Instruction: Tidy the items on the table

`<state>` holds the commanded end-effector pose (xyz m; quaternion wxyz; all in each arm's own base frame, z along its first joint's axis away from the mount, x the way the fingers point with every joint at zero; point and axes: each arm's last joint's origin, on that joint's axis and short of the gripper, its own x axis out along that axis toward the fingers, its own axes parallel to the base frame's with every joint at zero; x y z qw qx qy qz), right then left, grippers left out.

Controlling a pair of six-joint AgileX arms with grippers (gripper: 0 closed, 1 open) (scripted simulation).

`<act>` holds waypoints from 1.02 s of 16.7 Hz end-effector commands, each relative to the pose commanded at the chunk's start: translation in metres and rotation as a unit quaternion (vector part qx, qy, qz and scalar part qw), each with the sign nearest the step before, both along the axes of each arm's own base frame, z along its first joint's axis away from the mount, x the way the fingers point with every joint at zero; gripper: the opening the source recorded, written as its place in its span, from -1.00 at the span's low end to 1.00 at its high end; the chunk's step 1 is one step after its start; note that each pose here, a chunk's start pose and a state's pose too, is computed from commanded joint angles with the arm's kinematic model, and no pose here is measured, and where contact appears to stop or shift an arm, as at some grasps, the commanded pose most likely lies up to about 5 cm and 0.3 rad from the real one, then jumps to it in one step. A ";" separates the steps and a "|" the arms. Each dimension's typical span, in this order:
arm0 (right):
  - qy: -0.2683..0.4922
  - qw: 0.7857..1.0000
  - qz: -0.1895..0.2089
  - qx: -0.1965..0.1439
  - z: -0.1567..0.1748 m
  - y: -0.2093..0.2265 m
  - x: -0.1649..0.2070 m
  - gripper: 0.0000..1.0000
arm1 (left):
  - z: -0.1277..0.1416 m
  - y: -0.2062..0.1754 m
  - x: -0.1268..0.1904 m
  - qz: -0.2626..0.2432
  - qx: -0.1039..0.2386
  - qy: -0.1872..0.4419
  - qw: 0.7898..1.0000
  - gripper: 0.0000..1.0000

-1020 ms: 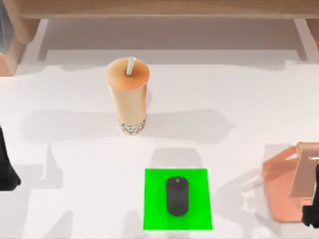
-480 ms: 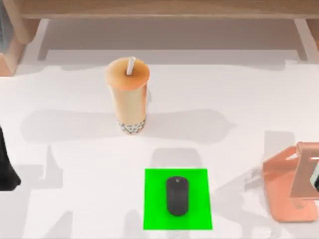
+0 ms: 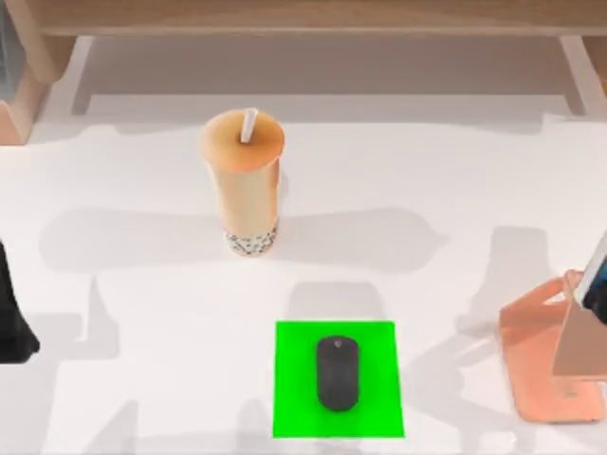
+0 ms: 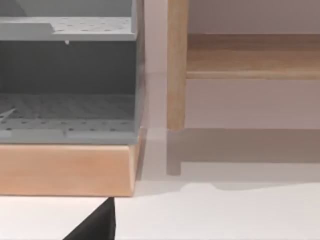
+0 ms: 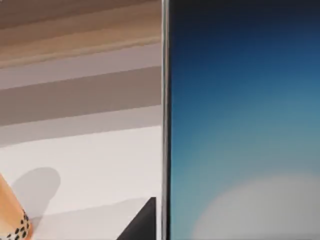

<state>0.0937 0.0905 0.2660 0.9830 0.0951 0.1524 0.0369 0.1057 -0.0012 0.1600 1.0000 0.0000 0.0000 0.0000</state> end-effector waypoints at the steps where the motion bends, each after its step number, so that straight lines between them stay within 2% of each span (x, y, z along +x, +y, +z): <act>1: 0.016 1.000 0.004 -0.024 -0.014 0.002 0.004 -1.00 | 0.000 0.000 0.000 0.000 0.000 0.000 1.000 1.00; 3: 0.046 0.997 0.009 -0.065 -0.041 0.002 0.009 -1.00 | 0.000 0.000 0.000 0.000 0.000 0.000 1.000 1.00; 5: 0.067 0.994 0.007 -0.088 -0.061 0.001 0.013 -1.00 | 0.000 0.000 0.000 0.000 0.000 0.000 1.000 1.00; 11: 0.075 0.993 0.004 -0.095 -0.069 0.000 0.016 -1.00 | 0.000 0.000 0.000 0.000 0.000 0.000 1.000 1.00; 17: 0.075 0.993 0.004 -0.095 -0.069 0.000 0.016 -0.10 | 0.000 0.000 0.000 0.000 0.000 0.000 1.000 1.00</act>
